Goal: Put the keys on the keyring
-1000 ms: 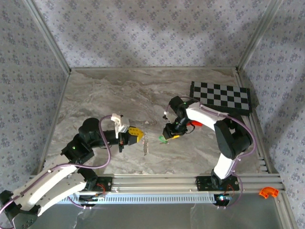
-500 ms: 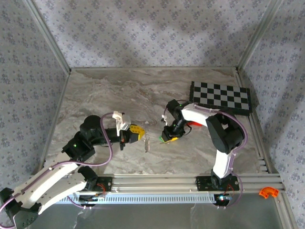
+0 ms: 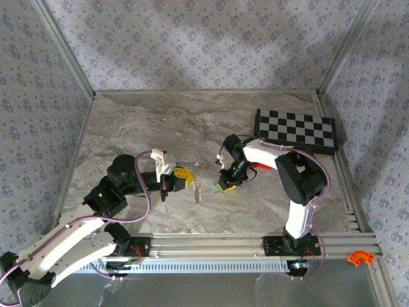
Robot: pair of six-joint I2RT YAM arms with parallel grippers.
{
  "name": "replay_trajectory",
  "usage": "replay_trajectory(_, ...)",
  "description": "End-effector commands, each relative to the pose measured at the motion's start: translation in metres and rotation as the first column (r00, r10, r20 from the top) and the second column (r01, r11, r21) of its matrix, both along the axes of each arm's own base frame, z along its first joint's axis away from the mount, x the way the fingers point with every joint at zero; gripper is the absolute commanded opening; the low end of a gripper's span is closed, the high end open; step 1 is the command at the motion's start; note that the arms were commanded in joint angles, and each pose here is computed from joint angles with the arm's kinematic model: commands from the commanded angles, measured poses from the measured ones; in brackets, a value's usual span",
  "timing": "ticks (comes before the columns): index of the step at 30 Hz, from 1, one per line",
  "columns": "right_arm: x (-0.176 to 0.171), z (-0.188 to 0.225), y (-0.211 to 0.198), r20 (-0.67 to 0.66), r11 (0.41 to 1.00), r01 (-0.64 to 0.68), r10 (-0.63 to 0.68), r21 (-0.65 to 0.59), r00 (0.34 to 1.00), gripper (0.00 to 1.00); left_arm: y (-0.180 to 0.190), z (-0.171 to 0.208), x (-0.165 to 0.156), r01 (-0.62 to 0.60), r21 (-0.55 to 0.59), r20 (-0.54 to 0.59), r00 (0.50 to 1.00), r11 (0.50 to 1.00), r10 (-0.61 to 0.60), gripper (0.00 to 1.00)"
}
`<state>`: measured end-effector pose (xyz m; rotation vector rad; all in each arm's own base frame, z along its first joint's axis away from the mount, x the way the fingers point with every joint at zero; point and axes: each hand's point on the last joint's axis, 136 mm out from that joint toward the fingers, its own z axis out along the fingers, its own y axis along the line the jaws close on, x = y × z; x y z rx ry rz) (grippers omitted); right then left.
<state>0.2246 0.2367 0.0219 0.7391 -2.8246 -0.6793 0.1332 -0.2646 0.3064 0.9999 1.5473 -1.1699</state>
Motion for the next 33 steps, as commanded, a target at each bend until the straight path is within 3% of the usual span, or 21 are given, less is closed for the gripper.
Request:
replay_trajectory(1,-0.010,-0.001,0.001,-0.027,1.000,-0.027,0.027,0.007,0.999,0.20,0.003,0.026,-0.001,-0.003,-0.047,0.056,0.998,0.999,0.005,0.00)
replay_trajectory(13,-0.006,0.006,-0.002,0.007,0.999,-0.038,0.038,0.001,0.999,0.17,0.002,0.026,0.000,-0.004,-0.050,0.054,0.999,0.999,0.007,0.00)
replay_trajectory(33,-0.004,0.023,-0.005,0.088,0.996,-0.081,0.083,-0.024,0.993,0.02,0.001,0.029,-0.001,0.001,-0.059,0.052,0.999,0.998,0.002,0.00)
